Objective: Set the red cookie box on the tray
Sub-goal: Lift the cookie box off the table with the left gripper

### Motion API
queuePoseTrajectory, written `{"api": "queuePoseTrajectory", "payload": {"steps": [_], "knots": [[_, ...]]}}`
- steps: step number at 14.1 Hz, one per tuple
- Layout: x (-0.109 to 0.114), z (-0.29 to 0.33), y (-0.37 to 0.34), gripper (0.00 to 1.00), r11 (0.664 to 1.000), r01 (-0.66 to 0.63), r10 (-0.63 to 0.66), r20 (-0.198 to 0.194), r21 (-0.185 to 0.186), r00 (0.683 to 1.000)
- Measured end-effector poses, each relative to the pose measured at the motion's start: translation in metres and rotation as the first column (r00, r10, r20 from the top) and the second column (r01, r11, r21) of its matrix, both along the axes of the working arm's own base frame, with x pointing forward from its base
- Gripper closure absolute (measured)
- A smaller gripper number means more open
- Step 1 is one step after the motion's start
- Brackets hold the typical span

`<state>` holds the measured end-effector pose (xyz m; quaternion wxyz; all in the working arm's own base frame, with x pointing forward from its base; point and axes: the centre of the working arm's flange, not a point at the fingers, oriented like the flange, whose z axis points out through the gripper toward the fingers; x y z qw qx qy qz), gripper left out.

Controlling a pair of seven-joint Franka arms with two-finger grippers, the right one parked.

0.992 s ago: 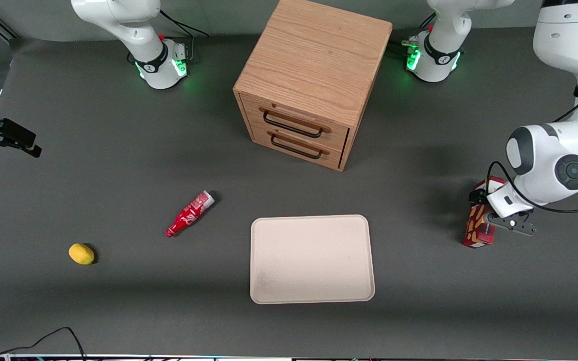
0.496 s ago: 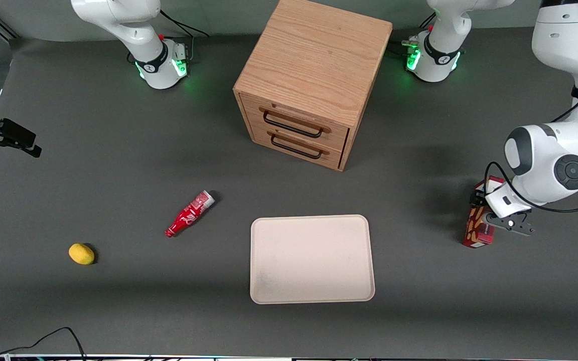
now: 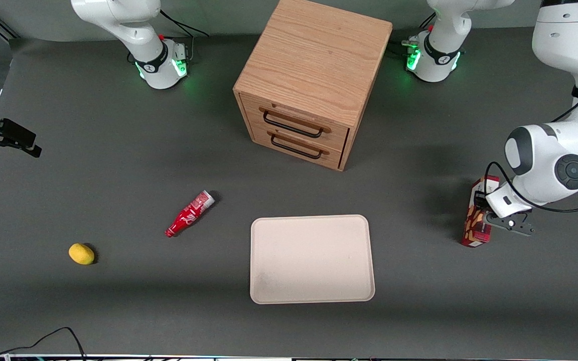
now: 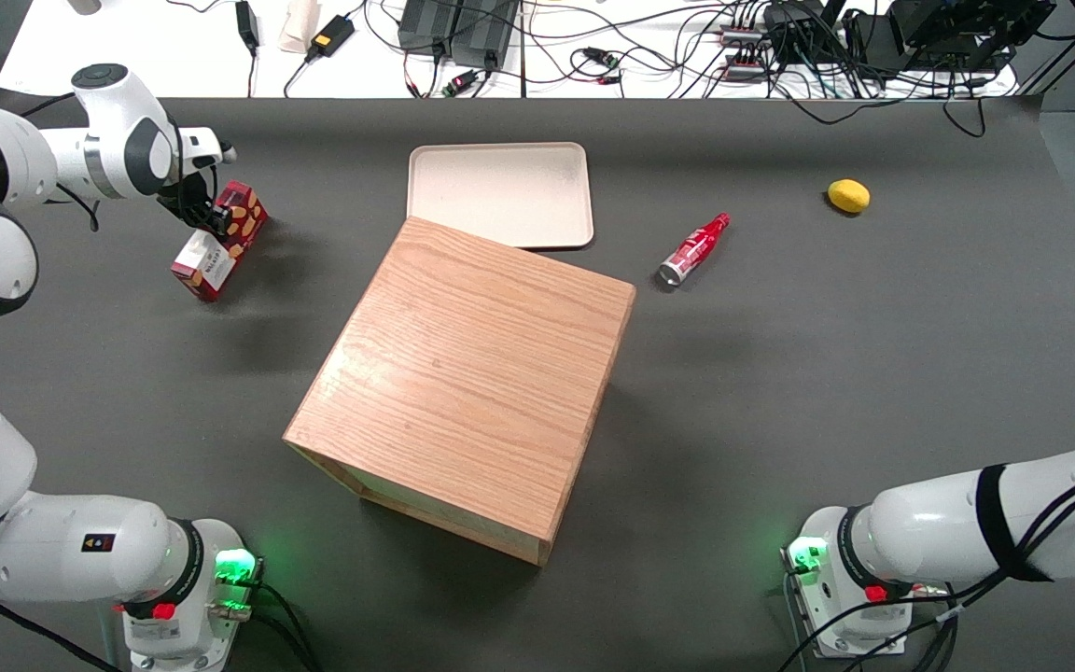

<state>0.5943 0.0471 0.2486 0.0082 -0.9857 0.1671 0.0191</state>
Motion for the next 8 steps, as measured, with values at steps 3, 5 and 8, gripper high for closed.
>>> {"api": "queuePoseTrajectory", "payload": {"steps": [3, 5, 8], "knots": [[0.003, 0.033, -0.006, 0.70, 1.000, 0.007, -0.008, -0.030, -0.008, 1.000], [0.007, 0.082, -0.012, 0.70, 1.000, 0.016, -0.017, -0.054, -0.016, 0.998], [0.009, 0.163, -0.020, 0.70, 0.999, 0.027, -0.029, -0.083, -0.026, 0.996]]}}
